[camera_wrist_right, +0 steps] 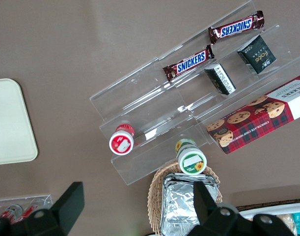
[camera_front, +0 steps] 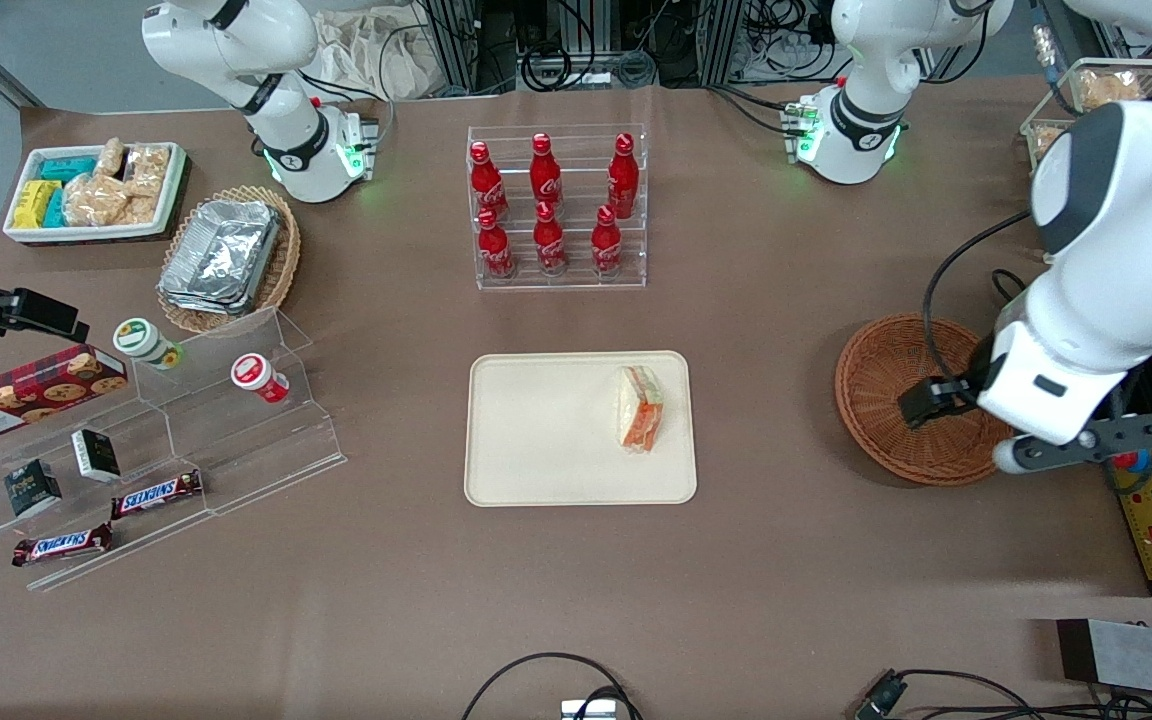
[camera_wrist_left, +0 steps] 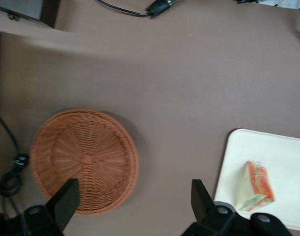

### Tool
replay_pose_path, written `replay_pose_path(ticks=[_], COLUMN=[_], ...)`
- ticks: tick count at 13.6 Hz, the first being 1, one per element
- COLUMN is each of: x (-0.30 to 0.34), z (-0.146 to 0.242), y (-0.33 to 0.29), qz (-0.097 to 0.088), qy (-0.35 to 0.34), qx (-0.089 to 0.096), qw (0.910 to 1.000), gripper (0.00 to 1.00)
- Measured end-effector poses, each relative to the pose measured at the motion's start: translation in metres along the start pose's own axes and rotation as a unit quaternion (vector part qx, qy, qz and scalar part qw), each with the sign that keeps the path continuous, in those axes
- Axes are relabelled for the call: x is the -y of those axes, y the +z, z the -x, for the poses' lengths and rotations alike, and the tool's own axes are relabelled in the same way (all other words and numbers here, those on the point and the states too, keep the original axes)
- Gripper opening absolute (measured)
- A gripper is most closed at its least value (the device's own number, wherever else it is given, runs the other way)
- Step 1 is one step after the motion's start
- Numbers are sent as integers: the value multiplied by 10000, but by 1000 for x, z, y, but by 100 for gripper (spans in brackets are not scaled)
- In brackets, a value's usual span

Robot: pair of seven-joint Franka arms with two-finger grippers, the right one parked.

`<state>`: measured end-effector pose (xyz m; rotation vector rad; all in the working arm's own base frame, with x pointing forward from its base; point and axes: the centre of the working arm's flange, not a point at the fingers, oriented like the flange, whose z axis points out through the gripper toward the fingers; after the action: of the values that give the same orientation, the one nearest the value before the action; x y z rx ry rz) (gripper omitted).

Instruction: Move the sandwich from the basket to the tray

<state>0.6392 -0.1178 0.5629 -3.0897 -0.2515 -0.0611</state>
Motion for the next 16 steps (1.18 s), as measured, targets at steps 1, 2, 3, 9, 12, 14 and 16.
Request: replay_pose_path(ticks=[1,2,3,9,12,14,16], x=[7,14,19,68,75,77,91], z=[3,5,8,39,60,69,73], y=[-4,-7,-12,-48,-68,-76,-81], qz=[-38,-65,-88,-200,-34,74,154], qy=[35,71,101,454,520,519,644], qx=[-46,-102,-152,-347,-386,-304,-251], qw=[10000,9999,9998,9982,9979,9982,9975], gripper=[100,100,100,100,100,100,100])
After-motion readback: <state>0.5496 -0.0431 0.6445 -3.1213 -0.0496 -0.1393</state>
